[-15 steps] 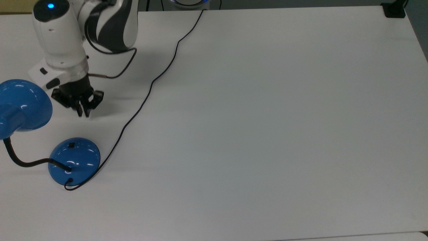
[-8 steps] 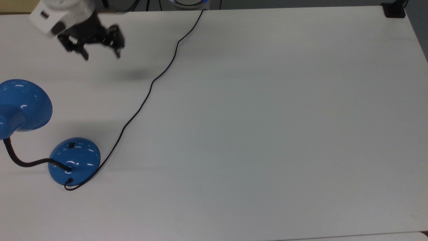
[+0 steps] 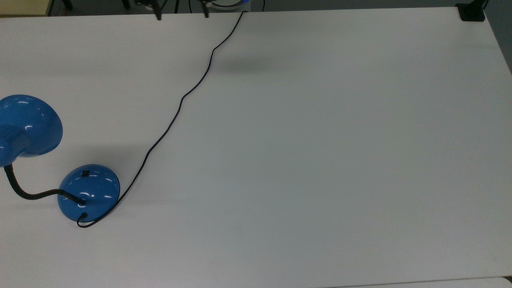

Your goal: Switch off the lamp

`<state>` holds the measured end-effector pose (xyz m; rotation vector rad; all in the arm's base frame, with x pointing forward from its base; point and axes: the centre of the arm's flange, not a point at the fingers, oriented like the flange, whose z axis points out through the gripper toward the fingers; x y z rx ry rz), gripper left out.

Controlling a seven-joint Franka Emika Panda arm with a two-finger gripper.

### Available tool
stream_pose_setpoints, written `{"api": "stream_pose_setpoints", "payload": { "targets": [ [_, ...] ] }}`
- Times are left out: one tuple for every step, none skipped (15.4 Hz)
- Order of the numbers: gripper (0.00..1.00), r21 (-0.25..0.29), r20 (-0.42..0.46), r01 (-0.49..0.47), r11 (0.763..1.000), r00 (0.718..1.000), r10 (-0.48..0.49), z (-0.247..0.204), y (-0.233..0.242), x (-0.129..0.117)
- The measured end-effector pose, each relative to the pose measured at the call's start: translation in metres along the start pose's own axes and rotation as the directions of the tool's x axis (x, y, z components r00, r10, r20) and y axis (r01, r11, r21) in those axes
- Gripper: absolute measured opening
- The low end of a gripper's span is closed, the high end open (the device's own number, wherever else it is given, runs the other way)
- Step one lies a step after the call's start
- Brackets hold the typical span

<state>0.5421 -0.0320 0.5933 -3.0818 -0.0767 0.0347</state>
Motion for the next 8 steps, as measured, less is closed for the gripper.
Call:
{"api": "stream_pose_setpoints", "payload": {
  "targets": [
    [1.00, -0.005, -0.003, 0.010, 1.000, 1.000, -0.010, -0.001, -0.011, 0.001],
    [1.00, -0.017, -0.019, 0.019, 1.000, 1.000, -0.020, -0.001, -0.019, 0.004],
    [1.00, -0.028, -0.048, 0.023, 0.999, 0.999, -0.025, -0.003, -0.022, 0.008],
    [1.00, -0.034, -0.073, 0.023, 0.999, 0.997, -0.026, -0.004, -0.021, 0.012],
    [1.00, -0.038, -0.088, 0.022, 0.999, 0.996, -0.025, -0.004, -0.020, 0.014],
    [1.00, -0.040, -0.097, 0.020, 0.999, 0.995, -0.023, -0.004, -0.019, 0.016],
    [1.00, -0.040, -0.099, 0.018, 0.999, 0.995, -0.022, -0.003, -0.018, 0.017],
    [1.00, -0.040, -0.100, 0.017, 0.999, 0.995, -0.021, -0.003, -0.018, 0.017]
  ]
}}
